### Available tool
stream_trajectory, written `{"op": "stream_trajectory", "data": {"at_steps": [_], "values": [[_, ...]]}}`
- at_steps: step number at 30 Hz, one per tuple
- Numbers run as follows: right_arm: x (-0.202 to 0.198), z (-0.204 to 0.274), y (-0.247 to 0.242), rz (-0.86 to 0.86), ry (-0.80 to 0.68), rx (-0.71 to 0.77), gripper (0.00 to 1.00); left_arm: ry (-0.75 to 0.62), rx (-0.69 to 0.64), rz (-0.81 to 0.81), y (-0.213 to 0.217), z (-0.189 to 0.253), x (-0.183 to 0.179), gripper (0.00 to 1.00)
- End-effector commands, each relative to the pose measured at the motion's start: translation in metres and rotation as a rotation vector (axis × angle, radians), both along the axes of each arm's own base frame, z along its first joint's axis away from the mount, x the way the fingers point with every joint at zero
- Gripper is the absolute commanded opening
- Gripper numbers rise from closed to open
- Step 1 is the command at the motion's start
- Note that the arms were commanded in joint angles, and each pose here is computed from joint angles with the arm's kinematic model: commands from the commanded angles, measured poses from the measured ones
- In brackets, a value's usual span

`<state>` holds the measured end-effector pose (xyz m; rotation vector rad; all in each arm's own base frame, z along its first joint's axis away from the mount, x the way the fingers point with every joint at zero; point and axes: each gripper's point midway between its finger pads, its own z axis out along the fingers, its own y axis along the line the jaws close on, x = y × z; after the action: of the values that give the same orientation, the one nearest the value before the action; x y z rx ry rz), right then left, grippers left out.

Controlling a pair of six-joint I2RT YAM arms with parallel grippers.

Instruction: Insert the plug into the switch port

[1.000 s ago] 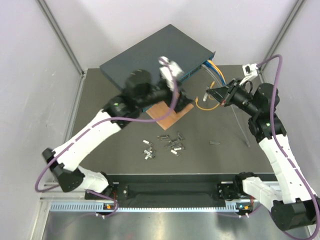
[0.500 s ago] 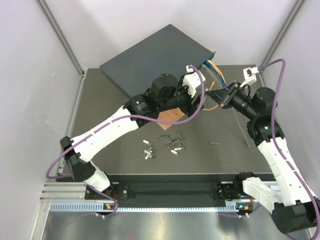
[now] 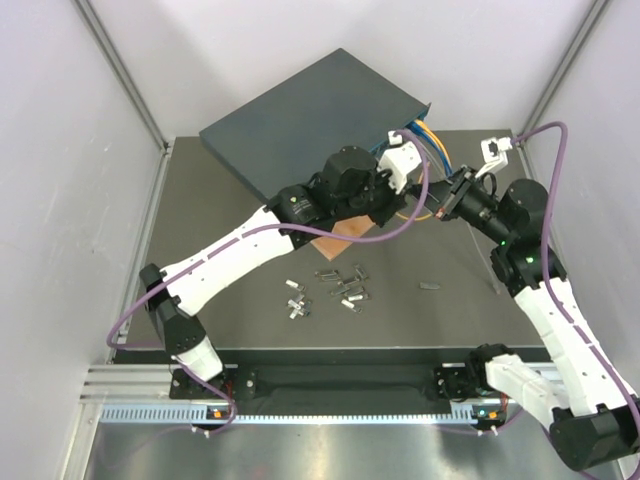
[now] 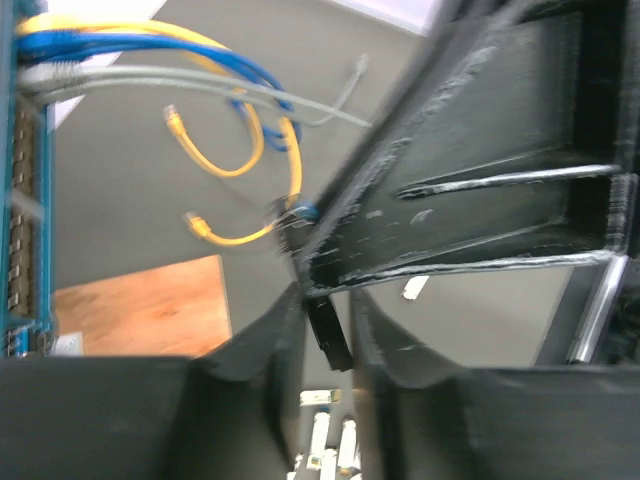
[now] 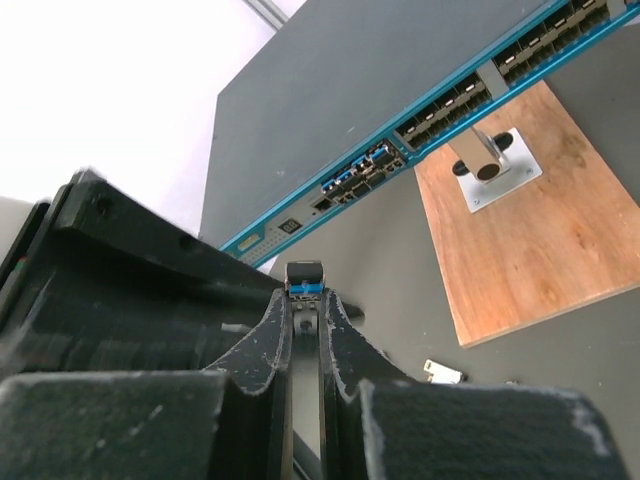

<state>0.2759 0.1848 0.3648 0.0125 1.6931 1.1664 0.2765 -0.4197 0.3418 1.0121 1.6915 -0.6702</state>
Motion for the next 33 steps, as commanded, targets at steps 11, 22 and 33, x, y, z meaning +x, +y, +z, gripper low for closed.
{"op": "stream_trajectory", "data": {"at_steps": [11,22,33], "values": [[-0.026,0.001,-0.010,0.019,-0.196,-0.176,0.78,0.231,-0.217,-0.107,0.031,0.023,-0.026,0.00],[-0.079,-0.024,-0.027,0.309,-0.629,-0.786,1.00,0.695,-0.257,-0.454,0.051,0.016,-0.099,0.00],[-0.135,-0.053,-0.044,0.696,-1.091,-1.185,1.00,1.024,-0.122,-0.564,0.049,-0.046,-0.157,0.00]]}}
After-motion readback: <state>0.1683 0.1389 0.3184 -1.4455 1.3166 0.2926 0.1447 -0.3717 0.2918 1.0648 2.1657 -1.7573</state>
